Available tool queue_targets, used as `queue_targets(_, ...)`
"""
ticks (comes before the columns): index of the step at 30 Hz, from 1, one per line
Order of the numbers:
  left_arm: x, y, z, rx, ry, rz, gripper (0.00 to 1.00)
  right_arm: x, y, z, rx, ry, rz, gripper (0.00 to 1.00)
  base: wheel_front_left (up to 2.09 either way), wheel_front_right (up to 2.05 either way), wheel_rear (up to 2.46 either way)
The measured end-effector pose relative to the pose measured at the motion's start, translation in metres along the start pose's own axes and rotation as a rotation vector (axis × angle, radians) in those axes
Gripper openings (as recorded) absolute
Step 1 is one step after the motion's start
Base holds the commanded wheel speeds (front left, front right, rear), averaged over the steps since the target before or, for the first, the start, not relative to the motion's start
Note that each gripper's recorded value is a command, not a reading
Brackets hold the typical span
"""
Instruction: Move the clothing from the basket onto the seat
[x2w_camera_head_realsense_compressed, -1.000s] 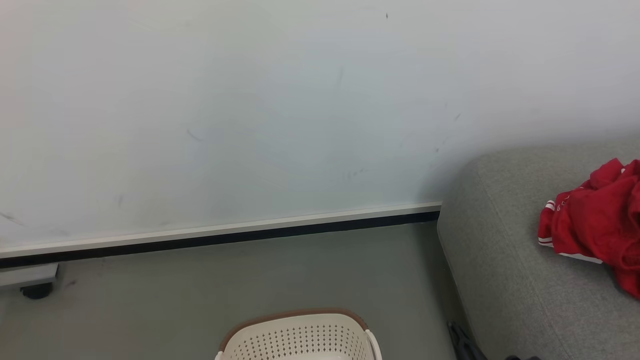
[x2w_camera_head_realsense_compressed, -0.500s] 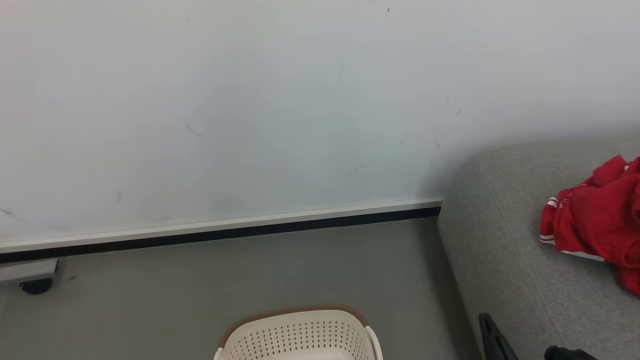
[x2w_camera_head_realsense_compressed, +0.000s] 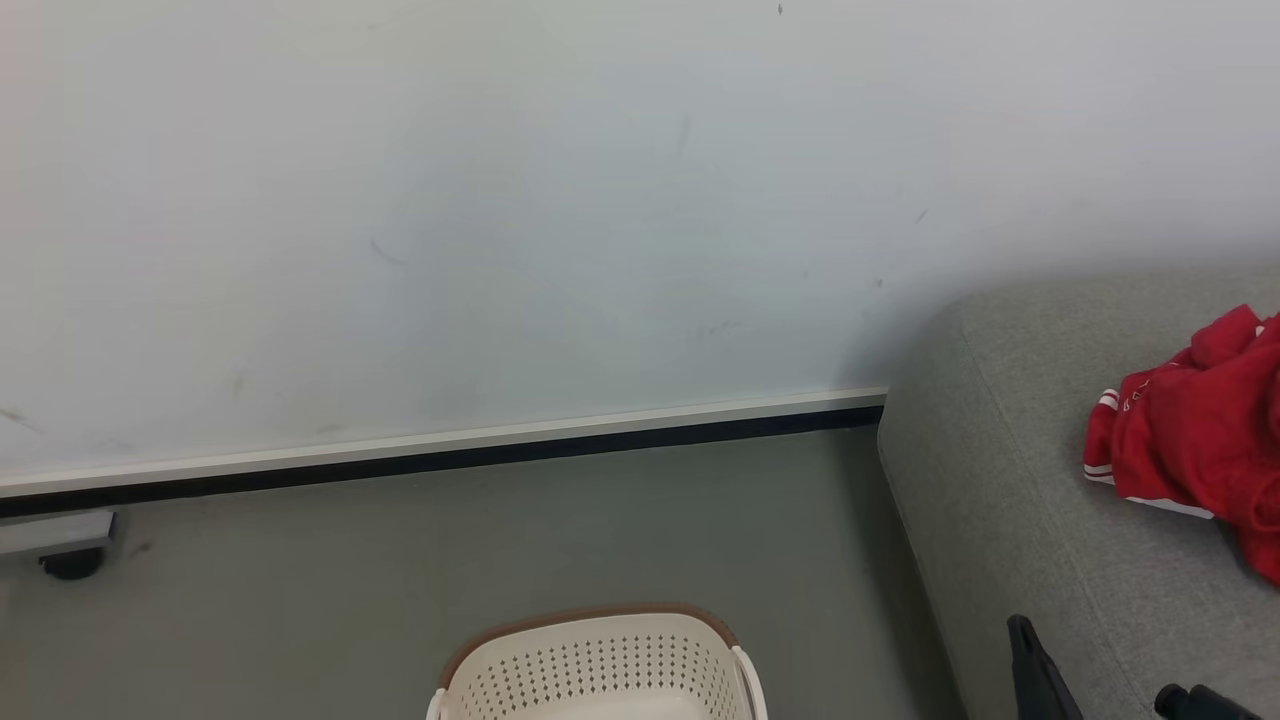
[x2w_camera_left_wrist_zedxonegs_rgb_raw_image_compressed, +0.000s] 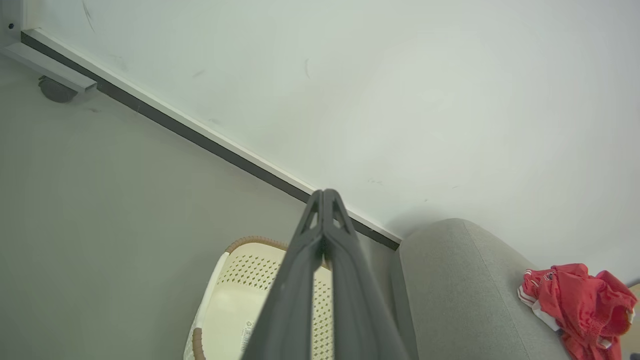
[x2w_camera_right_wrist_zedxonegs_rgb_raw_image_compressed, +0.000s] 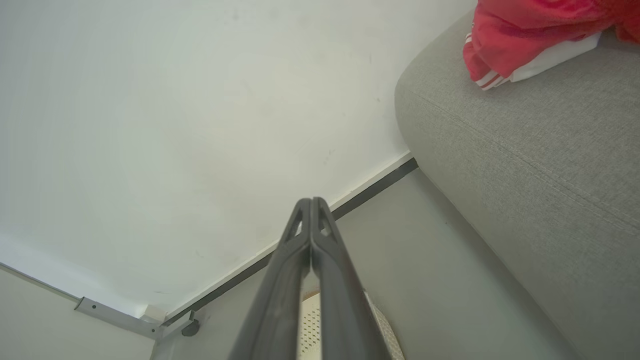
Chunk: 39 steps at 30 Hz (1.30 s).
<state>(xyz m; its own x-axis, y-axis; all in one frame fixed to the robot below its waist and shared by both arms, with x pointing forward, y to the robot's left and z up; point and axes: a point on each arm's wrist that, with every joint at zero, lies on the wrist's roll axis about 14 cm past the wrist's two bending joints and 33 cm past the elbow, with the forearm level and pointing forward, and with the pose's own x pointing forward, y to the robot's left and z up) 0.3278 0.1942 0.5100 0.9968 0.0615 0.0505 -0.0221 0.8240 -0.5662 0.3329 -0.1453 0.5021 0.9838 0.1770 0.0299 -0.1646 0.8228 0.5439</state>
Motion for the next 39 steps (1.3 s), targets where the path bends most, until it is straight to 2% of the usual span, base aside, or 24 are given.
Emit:
queue_targets(26,0.02,-0.004,-0.01,-0.355,0.052,0.013,0.0,0.008,-0.032,0.019,0.353,-0.047,-0.107,0.0,0.0,0.0,0.0)
queue_targets(27,0.023,-0.005,-0.011,-0.396,0.058,0.013,0.0,0.009,-0.036,0.021,0.401,-0.056,-0.119,0.0,0.0,0.0,0.0)
queue_targets(30,0.027,-0.008,-0.011,-0.442,0.062,0.004,0.0,0.01,-0.039,0.024,0.443,-0.064,-0.125,0.0,0.0,0.0,0.0)
queue_targets(39,0.032,-0.01,-0.014,-0.527,0.077,0.006,0.0,0.012,-0.045,0.029,0.533,-0.082,-0.137,0.0,0.0,0.0,0.0)
